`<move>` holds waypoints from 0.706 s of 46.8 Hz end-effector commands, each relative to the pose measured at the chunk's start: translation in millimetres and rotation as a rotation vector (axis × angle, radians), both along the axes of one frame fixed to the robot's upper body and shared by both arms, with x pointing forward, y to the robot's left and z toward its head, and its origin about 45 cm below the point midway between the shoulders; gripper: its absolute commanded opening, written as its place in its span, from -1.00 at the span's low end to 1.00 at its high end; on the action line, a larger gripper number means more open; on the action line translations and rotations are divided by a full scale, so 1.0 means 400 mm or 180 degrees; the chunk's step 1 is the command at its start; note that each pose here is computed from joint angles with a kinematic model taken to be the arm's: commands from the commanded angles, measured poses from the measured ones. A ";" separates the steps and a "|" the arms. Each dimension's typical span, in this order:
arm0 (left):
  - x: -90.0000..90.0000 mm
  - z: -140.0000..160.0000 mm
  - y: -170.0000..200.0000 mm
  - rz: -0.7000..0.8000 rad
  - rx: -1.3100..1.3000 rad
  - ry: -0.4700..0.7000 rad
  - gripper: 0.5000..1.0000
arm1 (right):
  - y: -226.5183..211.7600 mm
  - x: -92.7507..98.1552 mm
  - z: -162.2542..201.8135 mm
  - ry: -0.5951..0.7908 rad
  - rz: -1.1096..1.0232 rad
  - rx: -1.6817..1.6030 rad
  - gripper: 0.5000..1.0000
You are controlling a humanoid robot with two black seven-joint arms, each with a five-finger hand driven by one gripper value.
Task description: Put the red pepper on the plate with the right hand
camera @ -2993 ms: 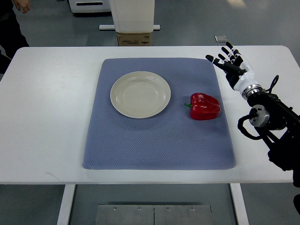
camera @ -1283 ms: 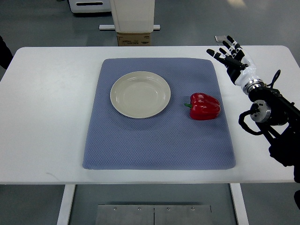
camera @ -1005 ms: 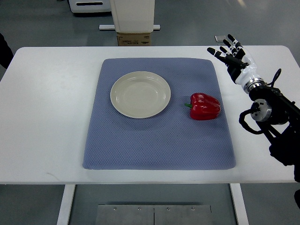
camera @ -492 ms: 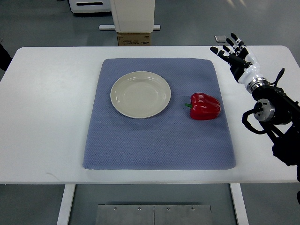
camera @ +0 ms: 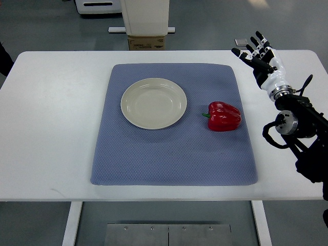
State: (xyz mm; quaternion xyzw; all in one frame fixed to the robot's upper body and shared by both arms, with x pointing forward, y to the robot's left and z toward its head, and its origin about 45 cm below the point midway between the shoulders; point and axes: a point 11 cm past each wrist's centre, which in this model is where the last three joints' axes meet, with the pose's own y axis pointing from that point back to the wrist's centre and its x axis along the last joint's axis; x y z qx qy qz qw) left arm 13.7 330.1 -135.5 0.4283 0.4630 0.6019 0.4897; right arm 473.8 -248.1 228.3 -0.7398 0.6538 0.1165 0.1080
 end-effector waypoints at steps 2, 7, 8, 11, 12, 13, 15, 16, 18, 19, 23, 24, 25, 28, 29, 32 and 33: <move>0.000 0.000 0.000 0.0000 0.0001 -0.0001 1.00 | -0.003 0.000 -0.002 0.0016 -0.0008 0.0001 1.00; 0.000 0.000 0.000 0.0000 0.0000 0.0003 1.00 | -0.002 0.000 -0.004 0.0021 -0.0009 0.0007 1.00; 0.000 0.000 0.000 0.0000 0.0001 -0.0001 1.00 | -0.005 -0.001 -0.006 0.0026 -0.0012 0.0003 1.00; 0.000 0.000 0.000 0.0000 0.0001 -0.0001 1.00 | -0.012 0.000 -0.009 0.0026 -0.0039 -0.0005 1.00; 0.000 0.000 0.000 0.0000 0.0001 -0.0001 1.00 | -0.014 0.000 -0.010 0.0021 -0.0045 -0.0006 1.00; 0.000 0.000 0.000 0.0000 0.0001 -0.0001 1.00 | -0.016 0.000 -0.012 0.0027 -0.0052 -0.0010 1.00; 0.000 0.000 0.000 0.0000 0.0000 0.0003 1.00 | -0.014 0.000 -0.011 0.0018 -0.0046 -0.0006 1.00; 0.000 0.000 0.000 0.0000 0.0001 -0.0001 1.00 | -0.014 0.000 -0.011 0.0018 -0.0045 -0.0006 1.00; 0.000 0.000 0.000 0.0000 0.0001 -0.0001 1.00 | -0.012 0.000 -0.012 0.0029 -0.0041 0.0001 1.00; 0.000 0.000 0.000 0.0000 0.0001 -0.0001 1.00 | -0.011 -0.001 -0.011 0.0031 -0.0036 0.0003 1.00; 0.000 0.000 0.000 0.0000 0.0001 -0.0001 1.00 | -0.012 0.001 -0.009 0.0032 -0.0034 0.0014 1.00; 0.000 0.000 0.000 0.0000 0.0000 0.0003 1.00 | -0.011 0.001 -0.010 0.0034 -0.0031 0.0011 1.00; 0.000 0.000 0.000 0.0000 0.0001 -0.0001 1.00 | -0.014 0.001 -0.010 0.0034 -0.0037 0.0001 1.00; 0.000 0.000 0.000 0.0000 0.0001 -0.0001 1.00 | -0.014 0.001 -0.009 0.0034 -0.0041 0.0009 1.00; 0.000 0.000 0.000 0.0000 0.0000 0.0003 1.00 | -0.014 0.001 -0.010 0.0031 -0.0039 0.0006 1.00; 0.000 0.000 0.000 0.0000 0.0001 -0.0001 1.00 | -0.012 0.002 -0.006 0.0004 -0.0046 0.0006 1.00; 0.000 0.000 0.000 0.0000 0.0000 0.0003 1.00 | -0.013 0.002 -0.005 -0.0002 -0.0050 0.0010 1.00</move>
